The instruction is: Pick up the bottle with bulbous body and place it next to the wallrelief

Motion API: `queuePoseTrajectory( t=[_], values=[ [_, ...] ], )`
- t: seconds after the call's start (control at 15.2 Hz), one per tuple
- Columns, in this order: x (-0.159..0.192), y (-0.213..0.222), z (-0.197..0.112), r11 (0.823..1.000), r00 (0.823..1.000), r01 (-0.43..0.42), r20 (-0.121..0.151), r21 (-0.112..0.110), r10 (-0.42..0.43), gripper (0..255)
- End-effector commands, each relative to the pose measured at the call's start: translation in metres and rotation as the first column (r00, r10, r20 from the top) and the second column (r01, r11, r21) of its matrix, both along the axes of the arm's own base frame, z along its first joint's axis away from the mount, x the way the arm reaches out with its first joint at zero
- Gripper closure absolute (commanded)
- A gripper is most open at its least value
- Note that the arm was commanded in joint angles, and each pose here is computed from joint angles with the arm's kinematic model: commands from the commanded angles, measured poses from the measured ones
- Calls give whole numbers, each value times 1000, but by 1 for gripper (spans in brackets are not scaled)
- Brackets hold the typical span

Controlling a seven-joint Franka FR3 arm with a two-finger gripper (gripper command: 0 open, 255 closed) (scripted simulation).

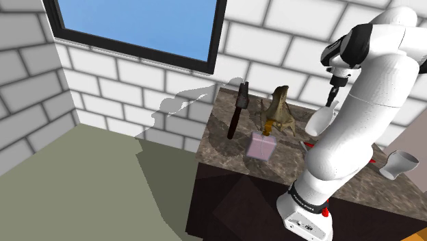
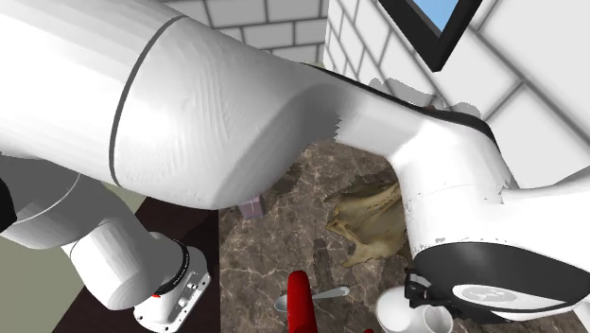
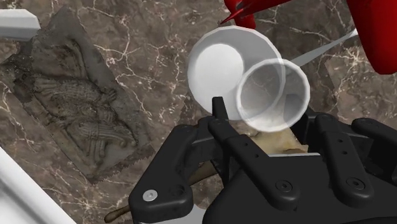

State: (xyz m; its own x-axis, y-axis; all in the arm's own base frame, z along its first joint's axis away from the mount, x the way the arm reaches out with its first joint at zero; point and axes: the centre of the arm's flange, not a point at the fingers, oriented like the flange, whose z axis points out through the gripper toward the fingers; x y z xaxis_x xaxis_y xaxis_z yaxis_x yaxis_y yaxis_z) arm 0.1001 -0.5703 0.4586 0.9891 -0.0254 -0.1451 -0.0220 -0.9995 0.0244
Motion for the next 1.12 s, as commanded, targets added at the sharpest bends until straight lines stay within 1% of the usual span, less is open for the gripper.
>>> queuePoseTrajectory(
  t=[0.0, 0.2, 0.66, 0.73, 1.06],
  values=[
    [-1, -1, -10, 1000, 1000, 0, 0, -1, 0, 255],
    [-1, -1, -23, 1000, 1000, 0, 0, -1, 0, 255],
    [-1, -1, -23, 1000, 1000, 0, 0, -1, 0, 255],
    [-1, -1, -23, 1000, 1000, 0, 0, -1, 0, 0],
    [-1, -1, -23, 1000, 1000, 0, 0, -1, 0, 0]
  ],
)
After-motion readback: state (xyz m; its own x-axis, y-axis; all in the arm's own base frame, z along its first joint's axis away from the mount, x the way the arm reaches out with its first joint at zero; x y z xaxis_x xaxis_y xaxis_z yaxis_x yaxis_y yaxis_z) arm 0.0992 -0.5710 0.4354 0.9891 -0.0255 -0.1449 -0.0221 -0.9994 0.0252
